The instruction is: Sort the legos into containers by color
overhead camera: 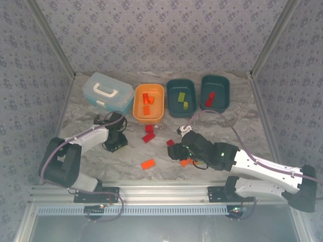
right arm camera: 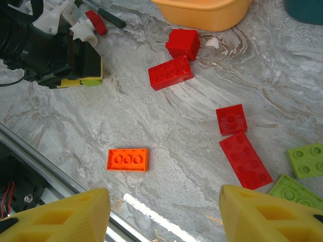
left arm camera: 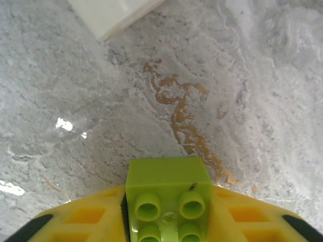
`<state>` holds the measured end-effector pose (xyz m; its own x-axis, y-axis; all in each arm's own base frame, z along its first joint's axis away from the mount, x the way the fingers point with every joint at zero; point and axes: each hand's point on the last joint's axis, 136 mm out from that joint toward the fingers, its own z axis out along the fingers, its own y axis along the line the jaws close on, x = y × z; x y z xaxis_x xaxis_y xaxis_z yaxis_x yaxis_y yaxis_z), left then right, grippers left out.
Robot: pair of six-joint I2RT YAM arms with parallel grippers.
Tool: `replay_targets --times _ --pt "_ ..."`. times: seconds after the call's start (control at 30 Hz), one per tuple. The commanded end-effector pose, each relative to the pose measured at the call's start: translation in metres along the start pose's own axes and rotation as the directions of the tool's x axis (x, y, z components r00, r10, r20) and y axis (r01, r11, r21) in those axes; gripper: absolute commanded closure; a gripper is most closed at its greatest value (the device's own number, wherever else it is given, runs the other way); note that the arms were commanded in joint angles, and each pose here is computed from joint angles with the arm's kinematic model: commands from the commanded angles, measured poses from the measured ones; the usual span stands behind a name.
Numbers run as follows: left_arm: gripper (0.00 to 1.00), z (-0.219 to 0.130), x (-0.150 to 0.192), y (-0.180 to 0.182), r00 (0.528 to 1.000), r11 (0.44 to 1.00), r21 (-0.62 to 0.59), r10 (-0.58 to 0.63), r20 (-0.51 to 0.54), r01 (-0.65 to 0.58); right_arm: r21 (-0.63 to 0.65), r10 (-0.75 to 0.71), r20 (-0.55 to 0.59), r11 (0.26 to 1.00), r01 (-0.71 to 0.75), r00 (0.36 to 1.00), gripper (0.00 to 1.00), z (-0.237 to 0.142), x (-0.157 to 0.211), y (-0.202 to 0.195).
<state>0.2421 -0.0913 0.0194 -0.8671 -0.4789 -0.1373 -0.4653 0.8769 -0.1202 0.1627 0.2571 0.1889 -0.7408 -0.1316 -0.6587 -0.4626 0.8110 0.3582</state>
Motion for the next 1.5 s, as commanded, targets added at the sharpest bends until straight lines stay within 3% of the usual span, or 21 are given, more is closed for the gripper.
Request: replay_targets --times 0.0,0.1,0.2,0.27,0.43,0.63,0.8,1.03,1.47 --pt "0.71 -0.008 -0.005 -0.004 0.999 0.999 0.038 0.000 0.037 -0.001 0.005 0.003 0.019 1.000 -0.003 1.000 0.39 -0.001 -0.001 -0.001" --pt "0.77 -0.026 -0.011 -0.017 0.997 0.996 0.089 0.008 0.073 -0.015 0.046 0.007 0.042 0.999 -0.009 0.999 0.39 -0.004 -0.006 -0.009" --pt "0.79 -0.053 -0.023 -0.046 0.993 0.984 0.170 0.032 0.112 -0.051 0.171 0.053 0.089 0.983 -0.067 0.995 0.39 -0.015 -0.016 -0.038" --pt "0.79 -0.073 -0.033 -0.080 0.988 0.966 0.240 0.068 0.136 -0.099 0.262 0.100 0.125 0.956 -0.130 0.987 0.39 -0.025 -0.021 -0.066" --pt "0.79 -0.105 -0.046 -0.189 0.957 0.885 0.376 0.216 0.191 -0.275 0.270 0.164 0.233 0.936 -0.226 0.958 0.39 -0.043 -0.048 -0.089" --pt "0.80 -0.110 -0.060 -0.308 0.903 0.770 0.474 0.337 0.266 -0.426 0.300 0.199 0.265 0.913 -0.277 0.943 0.39 -0.052 -0.061 -0.103" --pt "0.83 -0.094 -0.072 -0.371 0.856 0.713 0.475 0.410 0.315 -0.516 0.305 0.207 0.255 0.910 -0.282 0.944 0.39 -0.052 -0.058 -0.105" --pt "0.84 -0.048 -0.062 -0.396 0.835 0.722 0.420 0.487 0.256 -0.550 0.302 0.236 0.244 0.903 -0.305 0.941 0.39 -0.049 -0.048 -0.110" --pt "0.86 0.000 -0.043 -0.383 0.831 0.781 0.283 0.514 0.213 -0.556 0.323 0.262 0.228 0.888 -0.326 0.938 0.39 -0.046 -0.042 -0.116"
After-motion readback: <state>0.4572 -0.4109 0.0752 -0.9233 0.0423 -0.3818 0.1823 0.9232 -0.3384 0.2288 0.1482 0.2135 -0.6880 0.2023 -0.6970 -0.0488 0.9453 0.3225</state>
